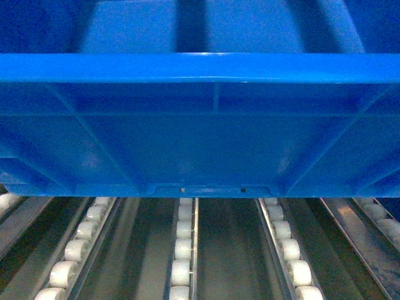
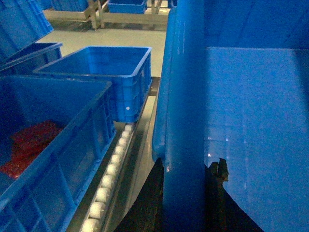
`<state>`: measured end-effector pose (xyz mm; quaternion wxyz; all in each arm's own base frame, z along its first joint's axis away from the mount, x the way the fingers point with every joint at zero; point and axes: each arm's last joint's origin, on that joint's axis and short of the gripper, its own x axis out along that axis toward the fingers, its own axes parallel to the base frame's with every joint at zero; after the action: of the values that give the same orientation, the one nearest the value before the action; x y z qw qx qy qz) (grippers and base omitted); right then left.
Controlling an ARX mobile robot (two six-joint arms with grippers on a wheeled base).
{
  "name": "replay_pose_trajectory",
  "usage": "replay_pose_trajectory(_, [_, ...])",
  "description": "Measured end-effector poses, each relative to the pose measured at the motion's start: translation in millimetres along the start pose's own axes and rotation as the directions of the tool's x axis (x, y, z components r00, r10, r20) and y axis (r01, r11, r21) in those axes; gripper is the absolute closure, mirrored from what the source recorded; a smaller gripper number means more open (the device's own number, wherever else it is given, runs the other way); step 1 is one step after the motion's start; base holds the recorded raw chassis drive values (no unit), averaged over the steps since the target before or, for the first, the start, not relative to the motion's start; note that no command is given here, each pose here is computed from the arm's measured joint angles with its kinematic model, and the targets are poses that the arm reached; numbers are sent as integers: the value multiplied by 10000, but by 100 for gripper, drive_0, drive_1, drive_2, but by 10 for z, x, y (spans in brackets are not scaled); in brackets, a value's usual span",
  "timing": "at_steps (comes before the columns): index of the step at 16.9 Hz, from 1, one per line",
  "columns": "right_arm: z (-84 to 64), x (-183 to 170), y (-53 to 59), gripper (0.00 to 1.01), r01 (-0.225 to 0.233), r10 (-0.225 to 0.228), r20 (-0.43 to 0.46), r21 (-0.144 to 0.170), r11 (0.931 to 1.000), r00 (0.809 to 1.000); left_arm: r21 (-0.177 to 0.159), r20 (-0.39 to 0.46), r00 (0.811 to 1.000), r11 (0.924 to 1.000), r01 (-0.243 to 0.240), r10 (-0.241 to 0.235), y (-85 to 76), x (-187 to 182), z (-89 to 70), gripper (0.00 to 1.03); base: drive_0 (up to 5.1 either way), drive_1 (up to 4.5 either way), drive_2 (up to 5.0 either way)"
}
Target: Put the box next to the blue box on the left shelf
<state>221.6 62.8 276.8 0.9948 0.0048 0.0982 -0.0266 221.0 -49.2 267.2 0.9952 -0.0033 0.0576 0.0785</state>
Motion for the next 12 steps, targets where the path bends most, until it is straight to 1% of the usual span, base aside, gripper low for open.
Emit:
replay_pose_trajectory(1, [-7, 53, 24, 92, -210, 211, -389, 38, 9998, 9990, 67, -201, 9997, 9998, -169, 170, 30, 20, -20, 93, 0, 0, 0])
replay_pose_trajectory(2, [-25, 152, 48, 92, -441, 457, -1135, 163, 9989, 9925, 248, -712, 9966, 9989, -386, 403, 65, 65, -45, 93, 0, 0, 0])
replay_pose_trajectory(3, [-62, 262, 86, 92, -699, 755, -1867, 363, 9969, 9795, 506, -1359, 9887, 9971, -561, 625, 95, 131, -78, 93, 0, 0, 0])
replay_pose_trajectory(4, [-151, 368, 123, 92, -896, 1008, -2377, 579, 9943, 9661, 692, -1806, 9802, 9952, -691, 806, 127, 205, -158, 93, 0, 0, 0])
replay_pose_trajectory(6, [-240, 516, 167, 92, -925, 1068, -2985, 616, 9938, 9484, 838, -2345, 9683, 9942, -676, 856, 161, 320, -263, 93, 0, 0, 0])
replay_pose_trajectory(7, [-236, 567, 184, 92, -916, 1057, -3150, 596, 9940, 9432, 827, -2555, 9637, 9949, -584, 778, 163, 373, -279, 93, 0, 0, 0])
replay_pose_trajectory(8, [-262, 661, 196, 93, -814, 959, -3448, 564, 9951, 9338, 864, -2849, 9561, 9952, -454, 683, 131, 506, -260, 93, 0, 0, 0])
replay_pose_trajectory(9, [-382, 712, 200, 93, -713, 840, -4134, 461, 9964, 9067, 1071, -3715, 9266, 9941, -194, 581, 73, 568, -397, 93, 0, 0, 0])
replay_pose_trajectory(10, [-472, 720, 199, 93, -692, 830, -4502, 471, 9965, 8891, 1086, -4085, 9109, 9940, -153, 587, 69, 592, -483, 93, 0, 0, 0])
replay_pose_trajectory(12, [-513, 717, 197, 93, -701, 864, -4661, 522, 9962, 8805, 1123, -4224, 9043, 9935, -163, 626, 76, 588, -506, 93, 0, 0, 0])
